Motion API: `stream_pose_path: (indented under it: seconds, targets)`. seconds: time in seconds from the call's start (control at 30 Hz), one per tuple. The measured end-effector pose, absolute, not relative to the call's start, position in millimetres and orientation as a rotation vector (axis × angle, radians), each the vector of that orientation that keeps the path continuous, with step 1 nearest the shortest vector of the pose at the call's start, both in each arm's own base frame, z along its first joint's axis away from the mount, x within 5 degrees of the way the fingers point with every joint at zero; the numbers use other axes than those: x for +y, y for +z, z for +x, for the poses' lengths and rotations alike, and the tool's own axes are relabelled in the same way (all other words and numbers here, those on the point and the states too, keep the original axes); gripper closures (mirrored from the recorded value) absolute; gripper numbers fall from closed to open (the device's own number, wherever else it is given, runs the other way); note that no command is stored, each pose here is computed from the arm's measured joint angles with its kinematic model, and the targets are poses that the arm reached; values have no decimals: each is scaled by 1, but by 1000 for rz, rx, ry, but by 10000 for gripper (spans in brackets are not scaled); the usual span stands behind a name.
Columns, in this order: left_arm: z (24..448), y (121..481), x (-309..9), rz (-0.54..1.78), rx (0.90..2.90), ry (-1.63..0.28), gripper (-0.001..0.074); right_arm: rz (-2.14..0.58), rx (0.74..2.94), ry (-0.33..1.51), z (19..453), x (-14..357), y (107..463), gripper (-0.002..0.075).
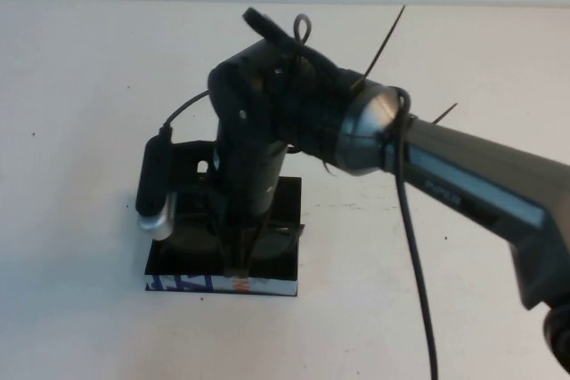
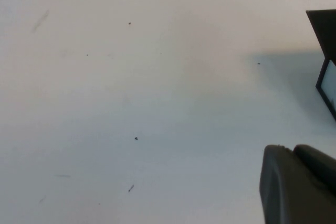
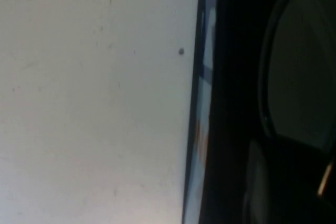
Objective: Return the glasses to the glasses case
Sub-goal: Place the glasses in the glasses case
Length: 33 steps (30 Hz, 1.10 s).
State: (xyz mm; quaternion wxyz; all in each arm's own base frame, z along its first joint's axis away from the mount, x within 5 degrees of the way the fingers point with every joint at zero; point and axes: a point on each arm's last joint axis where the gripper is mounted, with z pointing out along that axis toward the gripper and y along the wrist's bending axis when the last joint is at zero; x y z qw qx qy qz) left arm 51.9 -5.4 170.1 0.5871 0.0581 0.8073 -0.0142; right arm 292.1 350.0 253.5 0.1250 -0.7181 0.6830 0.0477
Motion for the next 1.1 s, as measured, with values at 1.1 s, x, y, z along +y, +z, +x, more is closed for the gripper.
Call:
stream_pose_path:
  seconds: [1.1]
  targets:
    - [52,170,-5,135,1882,-33,739,-2171,2000,98,300,376,207,655]
